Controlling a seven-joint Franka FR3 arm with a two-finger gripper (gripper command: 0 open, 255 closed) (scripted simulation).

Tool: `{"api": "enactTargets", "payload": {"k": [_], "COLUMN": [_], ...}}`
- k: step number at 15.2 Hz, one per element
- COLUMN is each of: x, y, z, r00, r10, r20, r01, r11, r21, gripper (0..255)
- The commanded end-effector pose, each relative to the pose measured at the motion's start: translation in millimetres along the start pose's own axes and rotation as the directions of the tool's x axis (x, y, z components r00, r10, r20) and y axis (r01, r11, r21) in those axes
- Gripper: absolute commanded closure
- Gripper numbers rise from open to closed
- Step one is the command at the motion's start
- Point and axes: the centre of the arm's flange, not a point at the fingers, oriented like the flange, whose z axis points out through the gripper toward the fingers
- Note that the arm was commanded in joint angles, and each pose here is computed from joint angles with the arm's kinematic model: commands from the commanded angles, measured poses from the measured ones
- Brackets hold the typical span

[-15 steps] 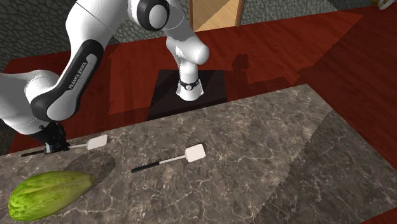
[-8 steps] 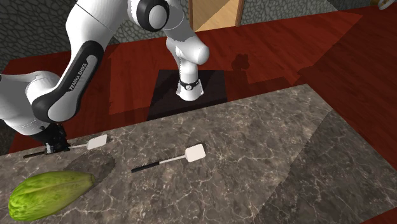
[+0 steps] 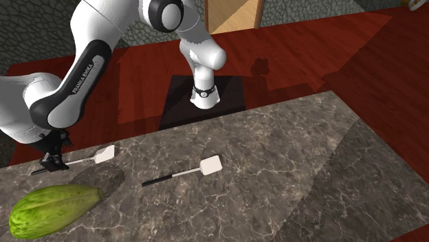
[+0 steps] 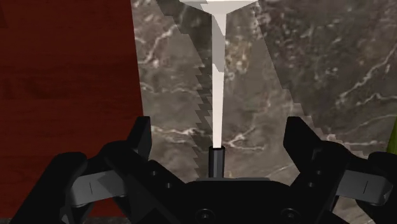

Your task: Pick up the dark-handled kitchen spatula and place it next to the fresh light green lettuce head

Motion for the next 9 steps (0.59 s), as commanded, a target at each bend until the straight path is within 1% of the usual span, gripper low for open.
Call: {"api": "enactTargets", "payload": {"k": [1,2,9], "x": [0,0,0], "y": [0,0,0], "z": [-25,-36,-36], "r00": [1.000,1.000,1.000], "r10": [0.000,0.000,0.000], "r20": [0.000,0.000,0.000], "r01": [0.000,0.000,0.000], "r11": [1.000,1.000,1.000], "r21": [0.000,0.000,0.000], "gripper": [0,0,0]}}
